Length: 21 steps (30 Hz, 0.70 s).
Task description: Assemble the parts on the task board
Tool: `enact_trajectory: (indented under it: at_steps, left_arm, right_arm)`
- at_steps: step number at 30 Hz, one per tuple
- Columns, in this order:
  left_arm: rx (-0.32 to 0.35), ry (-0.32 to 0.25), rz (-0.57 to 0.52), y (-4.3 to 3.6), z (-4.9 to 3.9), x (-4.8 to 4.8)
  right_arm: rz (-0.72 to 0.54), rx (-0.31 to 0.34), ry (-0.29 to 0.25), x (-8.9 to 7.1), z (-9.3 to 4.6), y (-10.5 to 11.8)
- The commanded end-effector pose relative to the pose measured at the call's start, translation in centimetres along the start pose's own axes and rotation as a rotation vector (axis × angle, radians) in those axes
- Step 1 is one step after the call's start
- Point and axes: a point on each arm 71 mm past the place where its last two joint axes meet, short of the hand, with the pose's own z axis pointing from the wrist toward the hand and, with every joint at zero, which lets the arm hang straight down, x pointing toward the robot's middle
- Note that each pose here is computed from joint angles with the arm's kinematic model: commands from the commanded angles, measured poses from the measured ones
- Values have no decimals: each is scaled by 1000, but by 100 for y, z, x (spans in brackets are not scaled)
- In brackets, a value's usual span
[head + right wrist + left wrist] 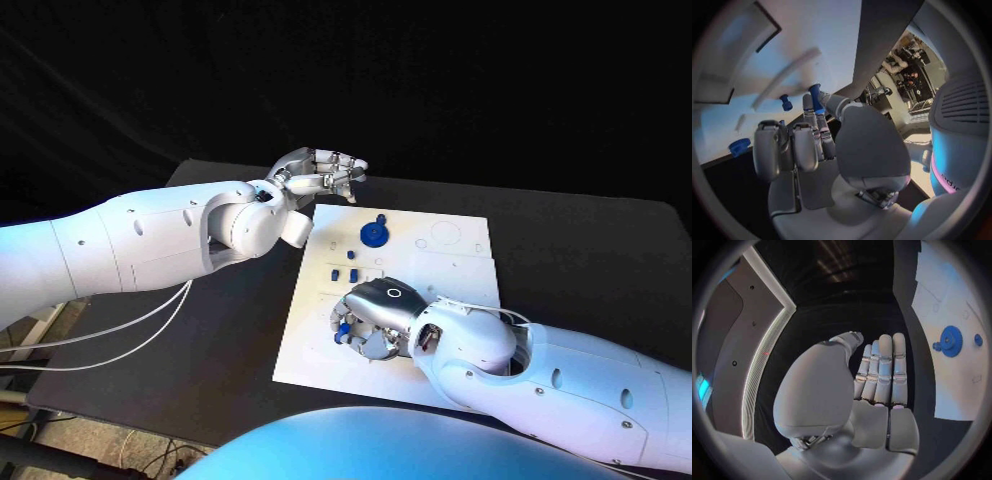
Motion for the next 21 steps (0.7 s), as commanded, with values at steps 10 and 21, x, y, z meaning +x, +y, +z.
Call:
enact_trajectory:
  at_steps: [10, 21]
  left_arm:
    - [5, 14, -9, -11, 7, 17]
    - [4, 12, -9, -10, 3, 8]
  right_arm:
    - [-17, 1, 9, 40, 0, 16]
    - [0, 3, -68, -21, -58, 9]
